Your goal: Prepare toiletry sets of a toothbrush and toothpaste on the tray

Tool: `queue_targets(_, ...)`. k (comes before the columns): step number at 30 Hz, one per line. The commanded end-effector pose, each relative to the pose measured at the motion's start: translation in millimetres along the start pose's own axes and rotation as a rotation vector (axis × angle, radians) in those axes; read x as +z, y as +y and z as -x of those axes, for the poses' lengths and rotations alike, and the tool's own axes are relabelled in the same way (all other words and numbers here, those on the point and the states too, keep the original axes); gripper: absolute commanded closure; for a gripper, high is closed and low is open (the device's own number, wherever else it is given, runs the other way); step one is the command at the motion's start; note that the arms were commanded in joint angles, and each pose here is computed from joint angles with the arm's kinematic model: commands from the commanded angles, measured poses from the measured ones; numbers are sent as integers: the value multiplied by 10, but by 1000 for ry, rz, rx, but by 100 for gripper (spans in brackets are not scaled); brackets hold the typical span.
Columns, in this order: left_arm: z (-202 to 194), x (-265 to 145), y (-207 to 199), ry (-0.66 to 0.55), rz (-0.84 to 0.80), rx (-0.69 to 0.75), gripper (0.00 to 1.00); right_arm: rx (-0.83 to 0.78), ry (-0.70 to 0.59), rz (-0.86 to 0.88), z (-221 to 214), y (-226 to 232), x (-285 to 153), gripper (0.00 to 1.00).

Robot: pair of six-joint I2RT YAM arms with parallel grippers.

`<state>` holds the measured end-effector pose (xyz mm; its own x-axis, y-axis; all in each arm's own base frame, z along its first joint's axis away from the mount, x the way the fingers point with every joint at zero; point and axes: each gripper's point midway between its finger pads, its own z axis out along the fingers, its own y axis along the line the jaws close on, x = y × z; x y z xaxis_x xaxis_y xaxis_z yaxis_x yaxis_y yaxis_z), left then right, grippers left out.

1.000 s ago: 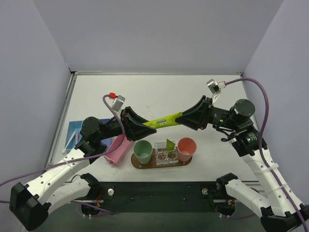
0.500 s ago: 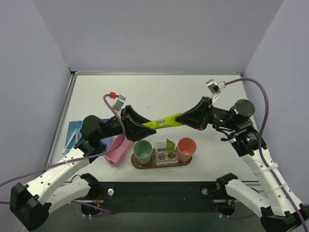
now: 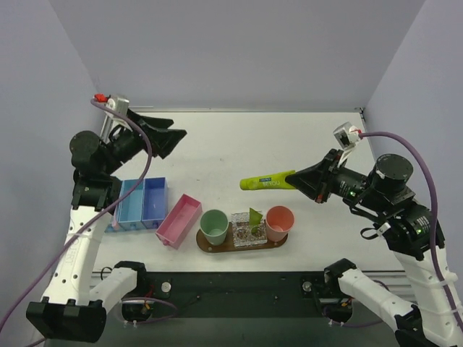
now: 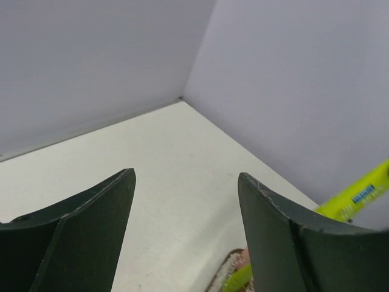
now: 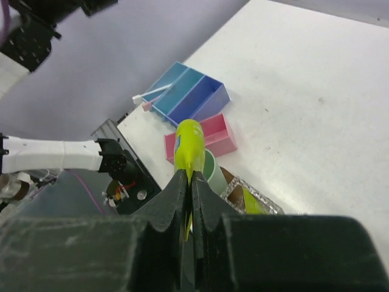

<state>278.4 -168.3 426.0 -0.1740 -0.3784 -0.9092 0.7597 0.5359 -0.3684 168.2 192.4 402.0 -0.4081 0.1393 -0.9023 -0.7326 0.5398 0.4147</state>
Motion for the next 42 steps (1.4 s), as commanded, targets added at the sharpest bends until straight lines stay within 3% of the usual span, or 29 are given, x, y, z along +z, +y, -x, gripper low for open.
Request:
queue_targets(1, -61, 47, 762, 110, 320, 62, 21, -71, 127, -164, -213, -183, -3, 100)
queue_targets(5, -365, -88, 1341, 174, 521, 133, 21, -145, 263, -225, -373, -151, 119, 100)
queue_targets(11, -674, -282, 1686, 211, 647, 117, 21, -301, 425, -283, -636, -86, 325, 100)
queue_targets(23, -797, -318, 1786, 241, 689, 110, 21, -359, 560, -286, -975, -151, 607, 100)
queue_targets(42, -849, -296, 1779, 261, 681, 111, 21, -371, 672, -259, -1397, -193, 869, 100)
